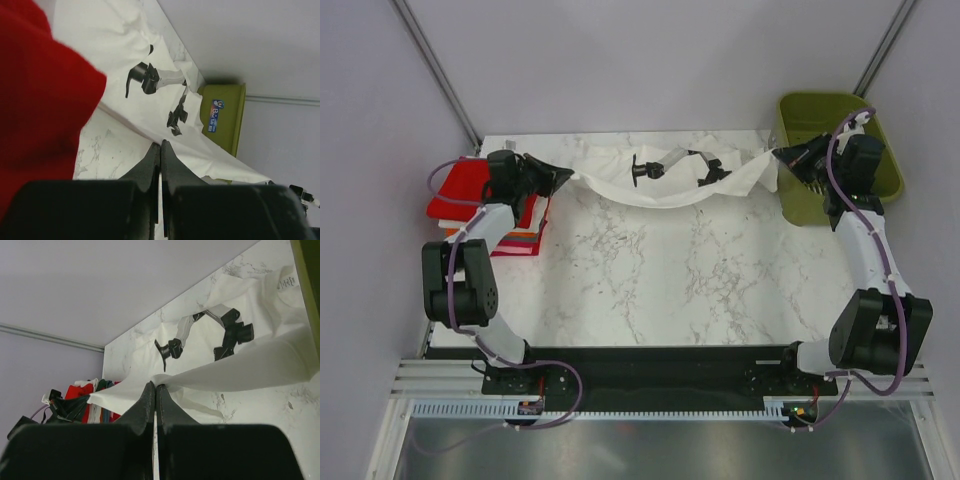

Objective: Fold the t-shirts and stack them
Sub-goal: Flatten the tshirt out, then fold the tshirt

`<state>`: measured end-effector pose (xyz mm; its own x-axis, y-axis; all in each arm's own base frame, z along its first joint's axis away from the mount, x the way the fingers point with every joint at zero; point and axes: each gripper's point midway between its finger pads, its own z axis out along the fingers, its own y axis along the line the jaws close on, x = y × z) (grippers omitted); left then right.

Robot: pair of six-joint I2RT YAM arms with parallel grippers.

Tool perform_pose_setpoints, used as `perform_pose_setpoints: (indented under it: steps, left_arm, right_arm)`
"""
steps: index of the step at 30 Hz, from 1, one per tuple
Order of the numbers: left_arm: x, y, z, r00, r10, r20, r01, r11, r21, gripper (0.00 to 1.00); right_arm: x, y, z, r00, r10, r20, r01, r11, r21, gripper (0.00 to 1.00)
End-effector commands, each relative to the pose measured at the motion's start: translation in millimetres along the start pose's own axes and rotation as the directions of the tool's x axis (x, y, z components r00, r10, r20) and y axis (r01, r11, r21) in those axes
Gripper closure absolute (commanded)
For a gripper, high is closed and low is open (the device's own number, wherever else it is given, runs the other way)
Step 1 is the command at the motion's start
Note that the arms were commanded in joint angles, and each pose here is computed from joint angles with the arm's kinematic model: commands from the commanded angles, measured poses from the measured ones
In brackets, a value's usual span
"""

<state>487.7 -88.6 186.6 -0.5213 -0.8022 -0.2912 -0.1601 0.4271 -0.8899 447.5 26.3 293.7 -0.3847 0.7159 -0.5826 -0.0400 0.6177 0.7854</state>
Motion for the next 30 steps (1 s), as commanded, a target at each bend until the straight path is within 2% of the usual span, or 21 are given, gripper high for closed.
perform_pose_setpoints:
  steps: [1, 10, 16, 22, 26, 30]
  left_arm:
    - [11, -14, -25, 0.997, 0.074, 0.011, -0.075, 0.995, 0.066, 0.98]
    - [44, -7, -71, 0.993, 0.119, 0.02, -0.12, 0.989, 0.086, 0.98]
    - [72, 25, -103, 0.993, 0.118, 0.019, -0.118, 0.993, 0.01, 0.98]
    - [93, 46, -136, 0.993, 0.108, 0.053, -0.107, 0.994, -0.024, 0.98]
    - [102, 68, -152, 0.994, 0.062, 0.087, -0.055, 0.995, -0.08, 0.98]
    - [110, 82, -162, 0.992, 0.032, 0.125, -0.022, 0.996, -0.084, 0.98]
  right_arm:
    - [-2, 12, -26, 0.995, -0.068, 0.067, 0.068, 0.998, 0.001, 1.0]
    - [39, 0, -75, 0.991, -0.123, 0.044, 0.12, 0.991, 0.056, 1.0]
    - [63, -9, -108, 0.985, -0.167, 0.037, 0.162, 0.981, 0.105, 1.0]
    - [55, -6, -154, 0.961, -0.225, 0.163, 0.189, 0.959, 0.211, 1.0]
    - [41, 11, -194, 0.911, -0.298, 0.286, 0.231, 0.941, 0.246, 0.99]
    - [60, 0, -194, 0.926, -0.294, 0.238, 0.236, 0.941, 0.243, 1.0]
